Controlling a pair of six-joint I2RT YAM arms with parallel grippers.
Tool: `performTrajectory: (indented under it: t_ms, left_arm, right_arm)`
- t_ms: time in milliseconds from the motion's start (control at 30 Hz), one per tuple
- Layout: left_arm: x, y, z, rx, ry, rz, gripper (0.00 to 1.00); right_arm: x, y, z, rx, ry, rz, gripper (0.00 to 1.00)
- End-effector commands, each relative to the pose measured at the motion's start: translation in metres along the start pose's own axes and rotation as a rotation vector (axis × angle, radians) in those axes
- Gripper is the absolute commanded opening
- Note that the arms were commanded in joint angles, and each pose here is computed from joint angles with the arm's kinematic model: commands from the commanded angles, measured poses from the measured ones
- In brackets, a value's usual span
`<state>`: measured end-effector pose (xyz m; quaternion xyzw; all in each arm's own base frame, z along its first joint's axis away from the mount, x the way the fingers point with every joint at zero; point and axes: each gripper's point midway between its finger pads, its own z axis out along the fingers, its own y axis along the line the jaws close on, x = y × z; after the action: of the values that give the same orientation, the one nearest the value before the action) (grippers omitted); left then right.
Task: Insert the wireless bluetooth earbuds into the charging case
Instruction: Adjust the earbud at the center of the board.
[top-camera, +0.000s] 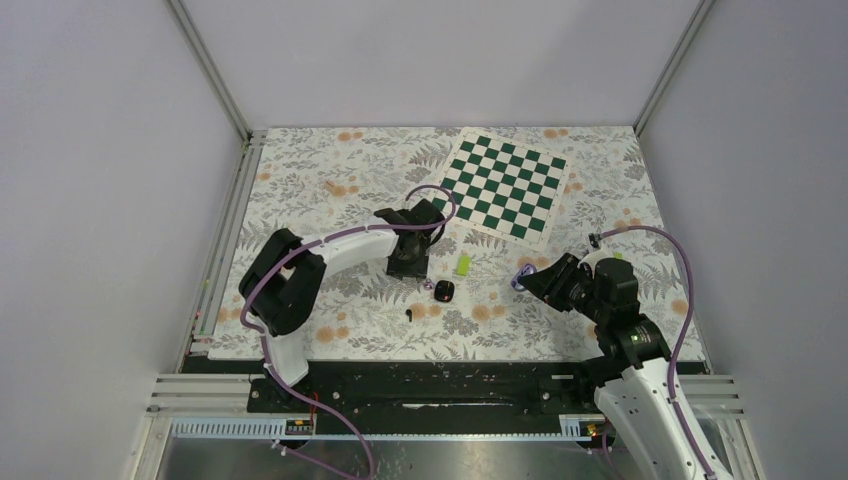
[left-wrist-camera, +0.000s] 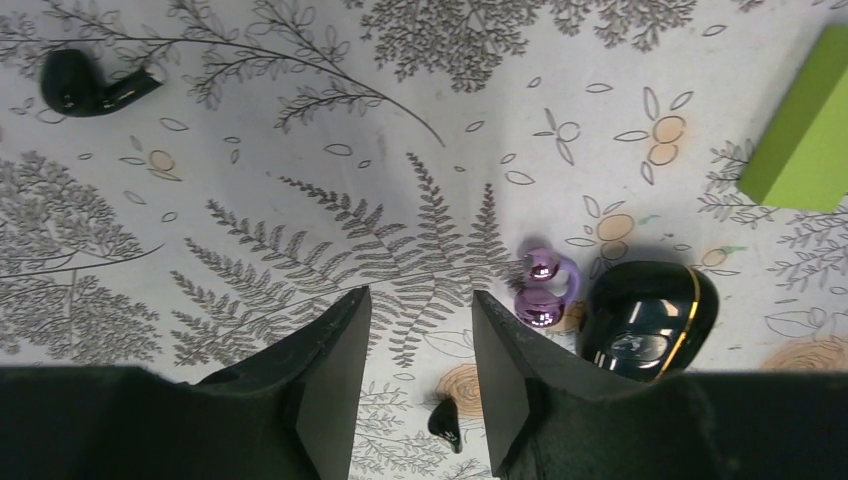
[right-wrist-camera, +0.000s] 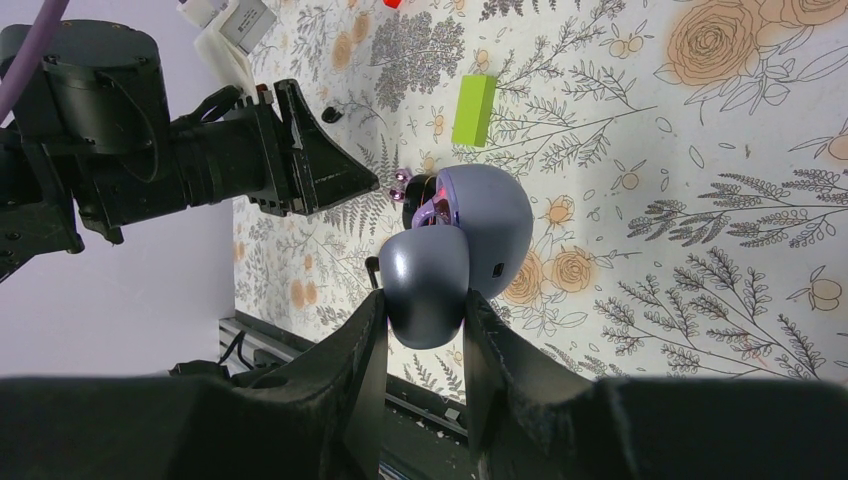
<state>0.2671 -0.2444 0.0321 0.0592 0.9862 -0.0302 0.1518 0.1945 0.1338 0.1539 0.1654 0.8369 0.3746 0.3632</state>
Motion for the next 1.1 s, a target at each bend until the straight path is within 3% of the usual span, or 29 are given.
performTrajectory:
  t_ms: [0,167,567,1067]
  left_arm:
    - [-0.023,0.008,-0.028,-0.035,-0.101,0.013,0.43]
    - [-0.027,-0.008,-0.044,0.046,-0.147,0.035,0.43]
    - [-0.009,-0.047,-0.033,0.177,-0.106,0.063,0.48]
    - [-0.002,-0.041,-0.011,0.107,-0.073,0.054,0.47]
  right_arm:
    - [-0.005,0.009,-0.004,-0.032,-0.017,-0.004,0.0]
    - [-0.004,0.009,-0.004,-0.033,-0.017,-0.001,0.0]
    - [-0.003,0.007,-0.006,-0.025,-0.017,-0.001,0.0]
    - [-0.003,0.008,-0.008,-0.019,-0.013,-0.005,0.0]
